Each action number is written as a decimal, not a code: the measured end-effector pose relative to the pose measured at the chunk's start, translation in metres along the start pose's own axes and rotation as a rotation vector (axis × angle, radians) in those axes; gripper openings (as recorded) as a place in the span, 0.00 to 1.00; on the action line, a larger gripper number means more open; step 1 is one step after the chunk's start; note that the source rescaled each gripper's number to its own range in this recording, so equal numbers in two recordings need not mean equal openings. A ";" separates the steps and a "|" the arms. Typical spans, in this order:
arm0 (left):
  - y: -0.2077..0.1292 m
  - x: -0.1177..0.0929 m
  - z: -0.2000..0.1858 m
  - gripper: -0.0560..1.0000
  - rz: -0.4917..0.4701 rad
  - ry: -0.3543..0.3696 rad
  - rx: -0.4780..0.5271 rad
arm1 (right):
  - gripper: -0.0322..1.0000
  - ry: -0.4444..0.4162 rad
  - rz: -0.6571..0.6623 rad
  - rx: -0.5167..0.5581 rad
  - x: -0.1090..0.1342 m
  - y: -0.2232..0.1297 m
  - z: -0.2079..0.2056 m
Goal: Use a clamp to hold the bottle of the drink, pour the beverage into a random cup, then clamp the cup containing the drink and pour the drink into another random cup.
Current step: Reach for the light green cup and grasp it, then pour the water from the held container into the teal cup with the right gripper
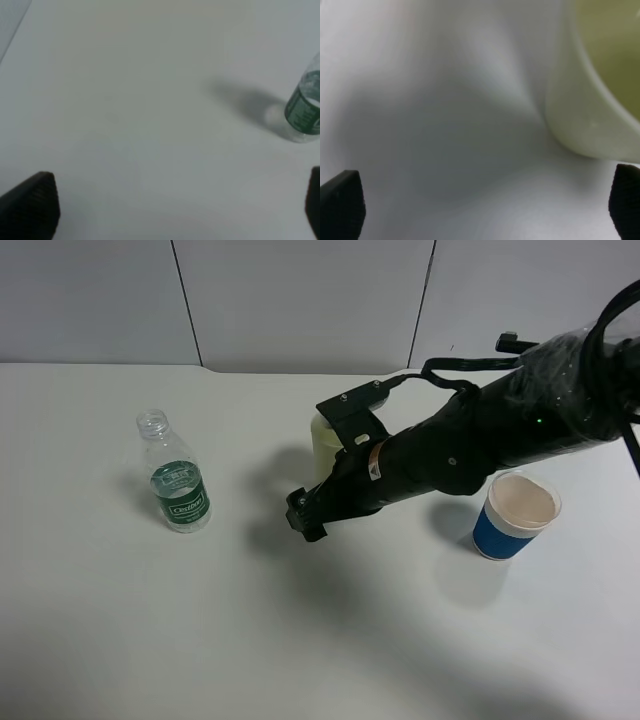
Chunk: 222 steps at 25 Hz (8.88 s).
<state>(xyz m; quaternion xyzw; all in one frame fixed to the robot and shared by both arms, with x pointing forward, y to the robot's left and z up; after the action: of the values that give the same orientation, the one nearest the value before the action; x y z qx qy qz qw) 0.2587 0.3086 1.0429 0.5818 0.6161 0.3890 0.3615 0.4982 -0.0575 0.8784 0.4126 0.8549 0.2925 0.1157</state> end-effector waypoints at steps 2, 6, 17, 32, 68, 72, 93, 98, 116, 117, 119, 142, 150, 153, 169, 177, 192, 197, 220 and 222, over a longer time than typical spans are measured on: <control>0.000 0.000 0.000 1.00 0.000 0.000 0.000 | 0.92 0.003 0.015 -0.013 0.000 0.002 0.000; 0.000 0.000 0.000 1.00 0.000 -0.001 0.000 | 0.92 0.005 0.074 -0.020 0.000 0.003 0.000; 0.000 0.000 0.000 1.00 0.000 -0.001 0.000 | 0.85 -0.005 0.094 -0.038 -0.001 0.005 0.000; 0.000 0.000 0.000 1.00 0.000 -0.001 0.001 | 0.82 -0.209 0.083 -0.146 -0.030 -0.030 -0.004; 0.000 0.000 0.000 1.00 0.000 0.000 0.001 | 0.82 -0.337 -0.094 -0.499 -0.042 -0.020 0.029; 0.000 0.000 0.000 1.00 0.000 0.000 0.001 | 0.82 -0.332 -0.090 -0.548 -0.041 -0.021 0.032; 0.000 0.000 0.000 1.00 0.000 0.000 0.001 | 0.03 -0.314 -0.049 -0.643 -0.040 -0.018 0.033; 0.000 0.000 0.000 1.00 0.000 0.000 0.001 | 0.03 -0.314 -0.043 -0.643 -0.040 -0.018 0.033; 0.000 0.000 0.000 1.00 0.000 0.000 0.001 | 0.03 -0.308 0.002 -0.610 -0.038 0.018 -0.024; 0.000 0.000 0.000 1.00 0.000 0.000 0.001 | 0.03 -0.306 -0.012 -0.614 -0.038 0.022 -0.030; 0.000 0.000 0.000 1.00 0.001 0.000 0.001 | 0.03 -0.296 -0.019 -0.634 -0.036 0.030 -0.045; 0.000 0.000 0.000 1.00 0.001 0.000 0.001 | 0.03 -0.247 0.186 -0.465 -0.121 0.024 -0.103; 0.000 0.000 0.000 1.00 0.001 0.000 0.001 | 0.03 -0.242 0.006 -0.395 -0.122 0.048 -0.111; 0.000 0.000 0.000 1.00 0.001 0.000 0.001 | 0.03 -0.244 -0.021 -0.392 -0.122 0.048 -0.111; 0.000 0.000 0.000 1.00 0.001 0.000 0.001 | 0.03 -0.286 -0.047 -0.373 -0.131 0.062 -0.120; 0.000 0.000 0.000 1.00 0.001 0.000 0.001 | 0.03 -0.467 0.063 -0.342 -0.154 0.057 -0.129; 0.000 0.000 0.000 1.00 0.001 0.000 0.001 | 0.03 -0.619 0.134 -0.393 -0.169 0.058 -0.148; 0.000 0.000 0.000 1.00 0.001 0.000 0.001 | 0.03 -0.718 0.152 -0.414 -0.171 0.046 -0.172; 0.000 0.000 0.000 1.00 0.001 0.000 0.001 | 0.03 -0.986 0.224 -0.270 -0.183 -0.020 -0.186; 0.000 0.000 0.000 1.00 0.001 0.000 0.001 | 0.03 -0.983 0.220 -0.249 -0.184 -0.022 -0.180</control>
<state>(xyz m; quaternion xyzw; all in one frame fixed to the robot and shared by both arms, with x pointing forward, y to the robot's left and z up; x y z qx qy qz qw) 0.2587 0.3087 1.0428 0.5822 0.6161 0.3890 0.3609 0.5214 -0.2830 1.0015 0.5720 0.6098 0.1740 0.5203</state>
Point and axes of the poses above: a point on each arm's last joint axis where the gripper is mounted, z pointing out along that axis toward the gripper, x along the wrist's bending axis when the last joint is at zero, y = z × x, the point moved 3 cm from there along z, pointing out along that axis toward the gripper, and after that the axes turned 2 degrees about z, right-handed, at the moved point
